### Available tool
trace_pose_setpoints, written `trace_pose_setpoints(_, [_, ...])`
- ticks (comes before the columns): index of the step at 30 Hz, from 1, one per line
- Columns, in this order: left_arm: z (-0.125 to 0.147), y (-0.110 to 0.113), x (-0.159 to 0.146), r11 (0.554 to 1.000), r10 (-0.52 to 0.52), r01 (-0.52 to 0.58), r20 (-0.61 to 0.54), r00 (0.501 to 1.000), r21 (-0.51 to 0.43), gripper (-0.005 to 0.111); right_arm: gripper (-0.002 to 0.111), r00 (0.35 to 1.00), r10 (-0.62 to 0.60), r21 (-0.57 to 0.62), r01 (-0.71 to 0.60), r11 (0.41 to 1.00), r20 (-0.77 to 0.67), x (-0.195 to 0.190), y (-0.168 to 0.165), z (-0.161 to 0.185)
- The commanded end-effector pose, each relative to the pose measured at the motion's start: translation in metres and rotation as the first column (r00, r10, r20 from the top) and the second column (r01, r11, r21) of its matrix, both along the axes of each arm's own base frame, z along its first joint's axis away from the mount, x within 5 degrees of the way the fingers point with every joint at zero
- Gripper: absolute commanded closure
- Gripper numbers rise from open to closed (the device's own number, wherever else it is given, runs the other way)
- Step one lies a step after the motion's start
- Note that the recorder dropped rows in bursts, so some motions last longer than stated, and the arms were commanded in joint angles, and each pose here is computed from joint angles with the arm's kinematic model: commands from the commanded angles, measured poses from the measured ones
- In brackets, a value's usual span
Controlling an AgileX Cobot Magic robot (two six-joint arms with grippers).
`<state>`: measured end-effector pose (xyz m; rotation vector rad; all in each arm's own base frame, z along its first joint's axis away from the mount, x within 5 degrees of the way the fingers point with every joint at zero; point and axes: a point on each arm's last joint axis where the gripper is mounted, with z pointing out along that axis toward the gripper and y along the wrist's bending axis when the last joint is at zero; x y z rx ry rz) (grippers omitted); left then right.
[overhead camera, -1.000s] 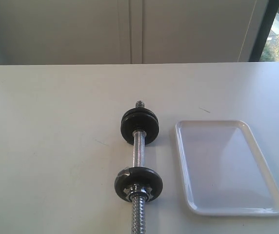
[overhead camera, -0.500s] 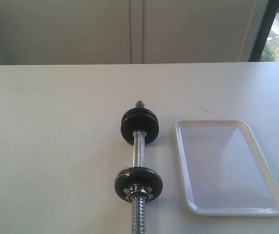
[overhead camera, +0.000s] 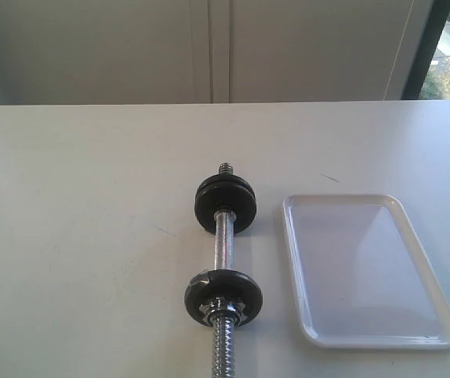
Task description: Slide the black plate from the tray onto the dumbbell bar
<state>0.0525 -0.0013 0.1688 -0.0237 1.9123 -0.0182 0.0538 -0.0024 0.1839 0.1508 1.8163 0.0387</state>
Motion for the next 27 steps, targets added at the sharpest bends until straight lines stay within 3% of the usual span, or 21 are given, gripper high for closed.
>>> trace_pose_setpoints(1, [-0.0005, -0.0004, -0.0001, 1.0, -0.003, 0.003, 0.003, 1.0, -0.007, 0.107, 0.108, 1.0, 0.007, -0.006, -0.007, 1.0, 0.004, -0.0002, 0.0003, -0.0009])
trace_pose_setpoints(16, [-0.0005, -0.0004, -0.0001, 1.0, -0.003, 0.003, 0.003, 1.0, -0.007, 0.107, 0.108, 1.0, 0.007, -0.013, -0.007, 1.0, 0.002, -0.0002, 0.0002, -0.0011])
trace_pose_setpoints(20, [-0.0005, -0.0004, -0.0001, 1.0, -0.003, 0.003, 0.003, 1.0, -0.007, 0.107, 0.108, 0.999, 0.039, -0.142, -0.04, 0.989, -0.008, -0.0002, 0.0002, -0.0011])
trace_pose_setpoints(27, [-0.0005, -0.0004, -0.0001, 1.0, -0.003, 0.003, 0.003, 1.0, -0.007, 0.107, 0.108, 0.999, 0.041, -0.146, -0.041, 0.988, -0.008, -0.0002, 0.0002, -0.0011])
